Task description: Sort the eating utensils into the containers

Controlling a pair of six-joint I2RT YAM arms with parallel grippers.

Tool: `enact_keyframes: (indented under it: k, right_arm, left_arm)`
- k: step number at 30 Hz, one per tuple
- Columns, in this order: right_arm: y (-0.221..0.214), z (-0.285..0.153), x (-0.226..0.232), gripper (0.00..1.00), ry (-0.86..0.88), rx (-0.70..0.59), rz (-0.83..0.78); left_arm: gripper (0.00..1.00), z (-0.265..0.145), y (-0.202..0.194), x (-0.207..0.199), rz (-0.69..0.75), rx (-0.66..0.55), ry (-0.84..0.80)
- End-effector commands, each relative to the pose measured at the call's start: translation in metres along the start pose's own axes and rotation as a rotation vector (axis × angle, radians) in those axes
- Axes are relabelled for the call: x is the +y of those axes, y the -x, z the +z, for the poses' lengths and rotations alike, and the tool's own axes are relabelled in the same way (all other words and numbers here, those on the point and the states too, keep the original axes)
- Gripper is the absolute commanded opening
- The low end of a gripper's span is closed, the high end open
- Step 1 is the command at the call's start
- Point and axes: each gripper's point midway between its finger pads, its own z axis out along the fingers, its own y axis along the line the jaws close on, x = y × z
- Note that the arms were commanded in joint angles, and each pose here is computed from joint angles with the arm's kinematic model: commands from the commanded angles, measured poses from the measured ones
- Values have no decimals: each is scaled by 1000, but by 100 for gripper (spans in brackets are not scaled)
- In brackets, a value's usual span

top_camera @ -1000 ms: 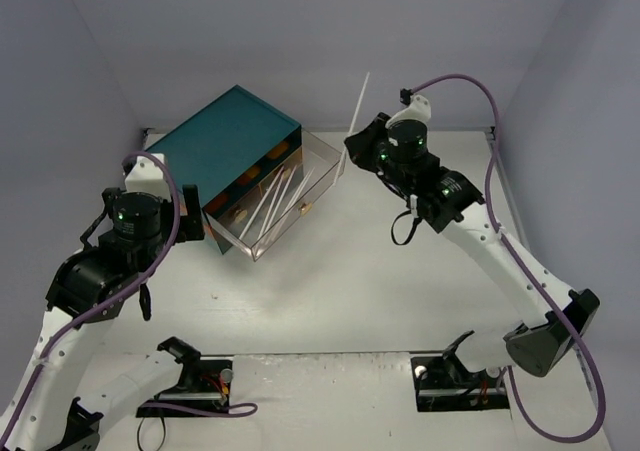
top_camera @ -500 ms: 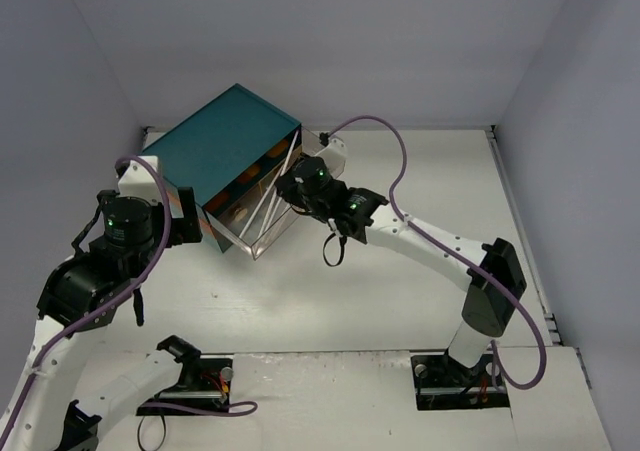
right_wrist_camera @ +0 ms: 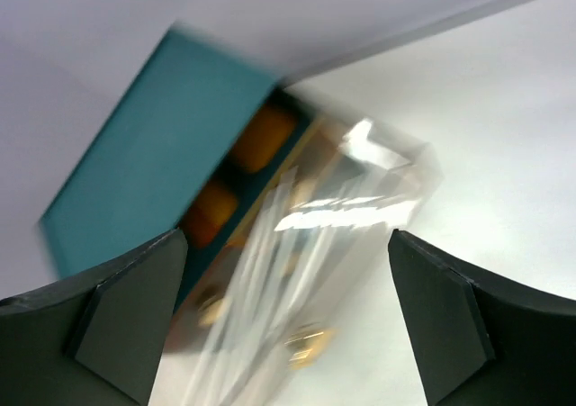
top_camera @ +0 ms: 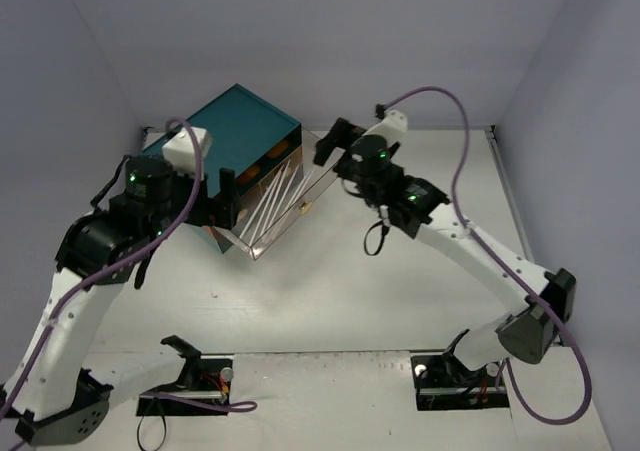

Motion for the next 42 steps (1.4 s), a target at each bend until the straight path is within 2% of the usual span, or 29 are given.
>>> enact_keyframes:
  k: [1,4,10,14,19,24,27,42]
  right_arm:
    - [51,-20,-84,99,-174,-67,-101]
    - [61,-36,-131,100,-237,-49,-134]
    - [61,-69,-223,100,-391,-16,-144]
    - [54,-97,-258,100,-475,13,-170]
    - [41,-110,-279,100,-509,68,-184]
    - [32,-112,-288,100,-510,105,-169]
    - [29,-111,-286,100,-494,120,-166]
    - [16,-109,-283,100,-456,163,-159]
  left_arm:
    - [97,22,22,-51,72,0,-153]
    - [97,45,17,-83,131,50,-168]
    - [98,74,17,-129,123,72,-215]
    - [97,99,4,-158,125,101,-225]
    - [97,129,-16,-169,155,140,-170]
    - [97,159,-29,-147,195,166,-17]
    - [97,172,-34,-125,159,192,44]
    - [97,193,-16,-7,181,201,327]
